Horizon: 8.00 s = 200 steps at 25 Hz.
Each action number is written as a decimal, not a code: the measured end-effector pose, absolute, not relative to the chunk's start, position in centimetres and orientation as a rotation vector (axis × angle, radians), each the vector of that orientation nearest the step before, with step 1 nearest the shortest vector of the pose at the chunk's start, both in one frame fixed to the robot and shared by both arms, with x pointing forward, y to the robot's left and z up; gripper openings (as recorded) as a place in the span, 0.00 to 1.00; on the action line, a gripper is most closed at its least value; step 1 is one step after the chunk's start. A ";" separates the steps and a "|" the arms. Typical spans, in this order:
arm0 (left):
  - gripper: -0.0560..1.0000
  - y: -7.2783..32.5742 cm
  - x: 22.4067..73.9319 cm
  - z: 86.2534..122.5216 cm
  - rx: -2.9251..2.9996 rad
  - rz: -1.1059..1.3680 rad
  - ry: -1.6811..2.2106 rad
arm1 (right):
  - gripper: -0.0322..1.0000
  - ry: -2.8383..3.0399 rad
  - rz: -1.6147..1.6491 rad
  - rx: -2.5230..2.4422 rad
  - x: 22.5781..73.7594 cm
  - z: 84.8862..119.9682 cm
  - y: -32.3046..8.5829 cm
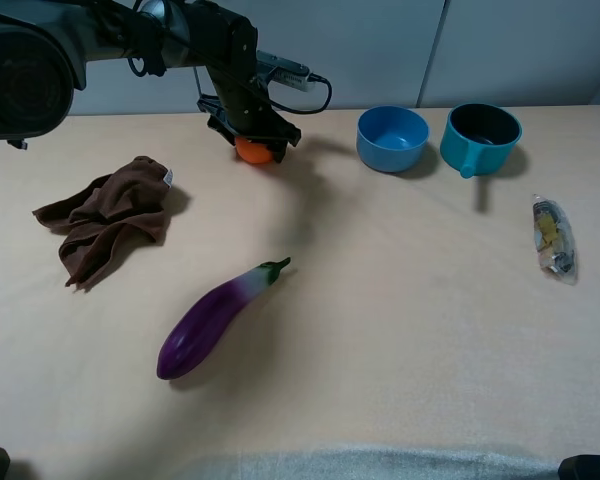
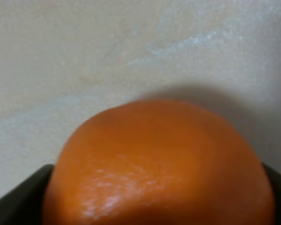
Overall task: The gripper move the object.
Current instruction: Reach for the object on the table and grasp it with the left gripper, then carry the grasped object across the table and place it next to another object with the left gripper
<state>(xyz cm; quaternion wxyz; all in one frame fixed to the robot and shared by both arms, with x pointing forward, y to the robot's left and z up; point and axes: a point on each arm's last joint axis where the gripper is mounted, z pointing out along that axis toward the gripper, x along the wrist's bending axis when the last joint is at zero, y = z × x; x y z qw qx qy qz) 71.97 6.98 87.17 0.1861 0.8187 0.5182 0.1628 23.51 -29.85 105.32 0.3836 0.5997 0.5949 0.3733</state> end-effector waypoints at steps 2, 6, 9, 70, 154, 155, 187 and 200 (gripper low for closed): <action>0.75 7.0 72.0 87.2 2.305 0.458 1.460 | 0.70 1.517 0.952 1.529 23.5 105.3 -29.9; 0.75 7.0 72.0 87.2 2.305 0.458 1.460 | 0.70 1.517 0.952 1.529 23.5 105.3 -29.9; 0.75 7.0 72.0 87.2 2.305 0.458 1.460 | 0.70 1.517 0.952 1.529 23.5 105.3 -29.9; 0.75 3.0 66.5 103.7 2.354 0.353 1.395 | 0.70 1.517 0.952 1.529 23.5 105.3 -29.9; 0.75 -1.8 40.7 89.2 2.833 0.131 0.861 | 0.70 1.518 0.961 1.531 23.5 105.3 -29.8; 0.75 -1.8 40.7 89.1 2.833 0.137 0.848 | 0.70 1.518 0.961 1.531 23.5 105.3 -29.8; 0.76 -0.8 40.2 87.7 2.822 0.155 0.783 | 0.70 1.518 0.961 1.531 23.5 105.3 -29.8; 0.88 -0.6 40.2 87.6 2.843 0.159 0.779 | 0.70 1.518 0.961 1.531 23.5 105.3 -29.8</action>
